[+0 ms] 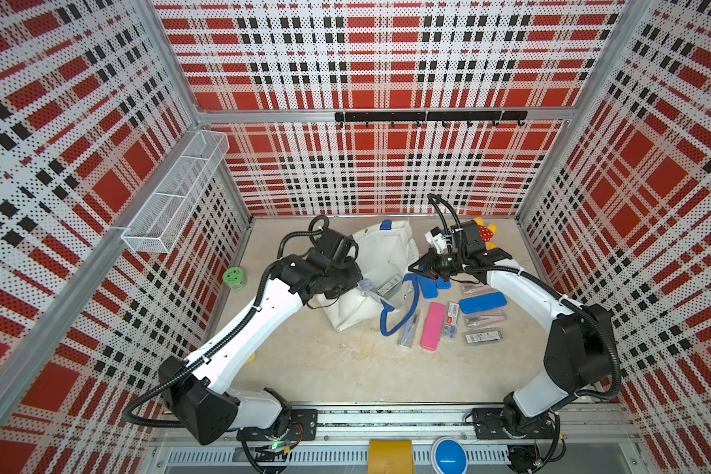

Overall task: Take out the compass set from the canvas bag
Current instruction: Adjust the canvas bag at the center of the board.

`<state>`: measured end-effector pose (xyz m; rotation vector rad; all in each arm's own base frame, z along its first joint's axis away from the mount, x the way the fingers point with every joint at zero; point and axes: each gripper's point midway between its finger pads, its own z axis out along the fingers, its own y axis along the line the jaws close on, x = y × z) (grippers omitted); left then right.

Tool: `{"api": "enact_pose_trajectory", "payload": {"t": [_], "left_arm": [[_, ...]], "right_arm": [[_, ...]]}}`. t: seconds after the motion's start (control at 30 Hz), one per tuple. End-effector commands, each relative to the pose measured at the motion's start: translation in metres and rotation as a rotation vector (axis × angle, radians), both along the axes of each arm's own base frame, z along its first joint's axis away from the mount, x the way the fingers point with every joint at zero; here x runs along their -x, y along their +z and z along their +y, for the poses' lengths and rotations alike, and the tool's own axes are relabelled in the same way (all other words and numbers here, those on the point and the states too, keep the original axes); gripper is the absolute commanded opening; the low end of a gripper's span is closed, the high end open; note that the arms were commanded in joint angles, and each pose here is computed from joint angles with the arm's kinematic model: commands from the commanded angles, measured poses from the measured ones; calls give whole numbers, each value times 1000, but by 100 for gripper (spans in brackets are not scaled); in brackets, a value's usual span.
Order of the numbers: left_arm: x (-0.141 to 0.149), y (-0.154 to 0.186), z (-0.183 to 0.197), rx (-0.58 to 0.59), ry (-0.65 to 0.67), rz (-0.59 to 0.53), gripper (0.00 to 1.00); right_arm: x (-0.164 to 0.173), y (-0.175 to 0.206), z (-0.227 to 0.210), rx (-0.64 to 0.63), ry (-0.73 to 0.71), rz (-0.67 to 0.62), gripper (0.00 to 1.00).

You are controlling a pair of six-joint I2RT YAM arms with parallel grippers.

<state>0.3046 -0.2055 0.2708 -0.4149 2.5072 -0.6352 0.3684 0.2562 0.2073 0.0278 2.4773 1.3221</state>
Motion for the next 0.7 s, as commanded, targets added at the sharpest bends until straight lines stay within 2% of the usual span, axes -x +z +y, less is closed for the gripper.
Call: {"api": "enact_pose_trajectory", "payload": {"t": [0.0, 0.1, 0.2, 0.33, 0.53, 0.6, 0.67], "left_arm": [[-5, 48, -1, -106, -153, -189, 0], [7, 35, -2, -152, -206, -190, 0], [28, -4, 1, -168, -220, -146, 0], [52, -52, 12, -162, -175, -110, 0], [80, -66, 19, -137, -137, -152, 0], [88, -66, 16, -121, -142, -168, 0], [94, -66, 15, -121, -141, -183, 0]], "right_arm": [[-24, 26, 16, -147, -67, -45, 0], [-25, 14, 17, -140, -87, -38, 0], [-16, -11, 16, -127, -90, 2, 0], [3, -43, 8, -81, -89, 47, 0], [28, -55, -7, -14, -85, 61, 3], [35, -50, -14, 21, -91, 53, 8], [40, -38, -26, 83, -118, 22, 20]]}}
